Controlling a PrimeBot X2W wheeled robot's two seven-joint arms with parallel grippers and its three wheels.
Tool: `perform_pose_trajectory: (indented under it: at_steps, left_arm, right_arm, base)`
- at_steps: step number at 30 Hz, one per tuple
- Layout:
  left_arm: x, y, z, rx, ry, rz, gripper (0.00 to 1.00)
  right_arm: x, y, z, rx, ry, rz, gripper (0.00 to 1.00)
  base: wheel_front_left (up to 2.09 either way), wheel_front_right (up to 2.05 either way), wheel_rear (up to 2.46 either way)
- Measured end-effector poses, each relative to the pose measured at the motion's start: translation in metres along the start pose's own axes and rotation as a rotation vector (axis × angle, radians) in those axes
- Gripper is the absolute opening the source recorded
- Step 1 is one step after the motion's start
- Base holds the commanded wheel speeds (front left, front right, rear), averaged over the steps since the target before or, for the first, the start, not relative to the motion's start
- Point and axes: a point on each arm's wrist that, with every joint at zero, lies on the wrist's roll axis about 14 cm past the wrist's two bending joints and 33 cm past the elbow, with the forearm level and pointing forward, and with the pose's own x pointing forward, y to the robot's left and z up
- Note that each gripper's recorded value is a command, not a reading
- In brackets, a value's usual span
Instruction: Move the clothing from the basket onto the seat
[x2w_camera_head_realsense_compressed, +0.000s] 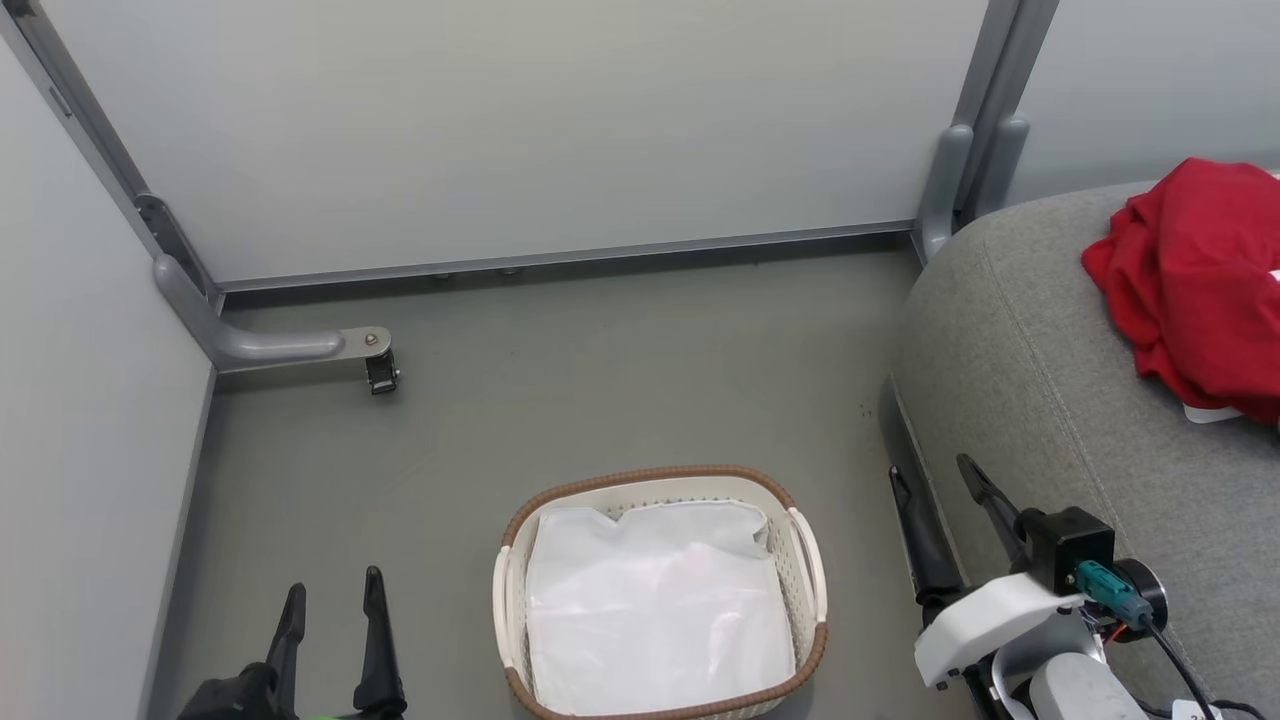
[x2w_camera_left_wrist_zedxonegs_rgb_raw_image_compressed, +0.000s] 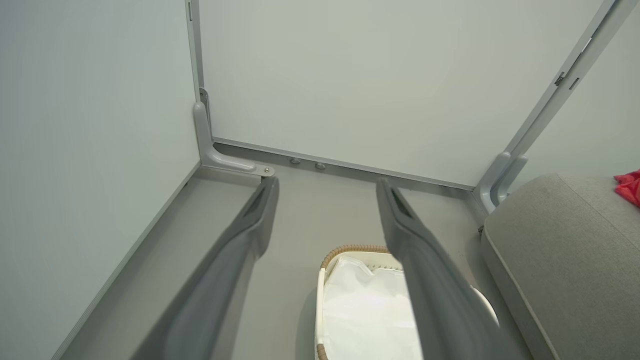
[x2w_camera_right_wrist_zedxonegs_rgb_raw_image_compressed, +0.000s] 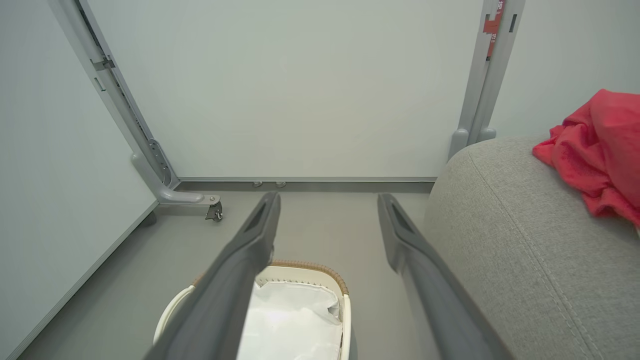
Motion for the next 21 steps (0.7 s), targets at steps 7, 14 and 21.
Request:
perform_pose_trajectory:
  at_steps: [7, 14, 21]
  left_arm:
    - [-0.0012, -0.0004, 0.0028, 0.006, -0.012, -0.006, 1.0]
    - [-0.0022, 0.0008, 0.0029, 0.007, -0.015, -0.007, 1.0]
    - [-0.0025, 0.0013, 0.002, 0.011, -0.013, -0.009, 1.0]
  right_arm:
    - [-0.0041, -0.0023, 0.0034, -0.001, -0.012, -0.01, 1.0]
    - [-0.0043, -0.0018, 0.002, 0.002, -0.008, -0.009, 1.0]
    - [-0.0037, -0.0016, 0.0006, 0.009, -0.005, -0.009, 1.0]
  base:
    - [0.0, 0.0, 0.0]
    - [0.0, 0.0, 0.0]
    - [0.0, 0.0, 0.0]
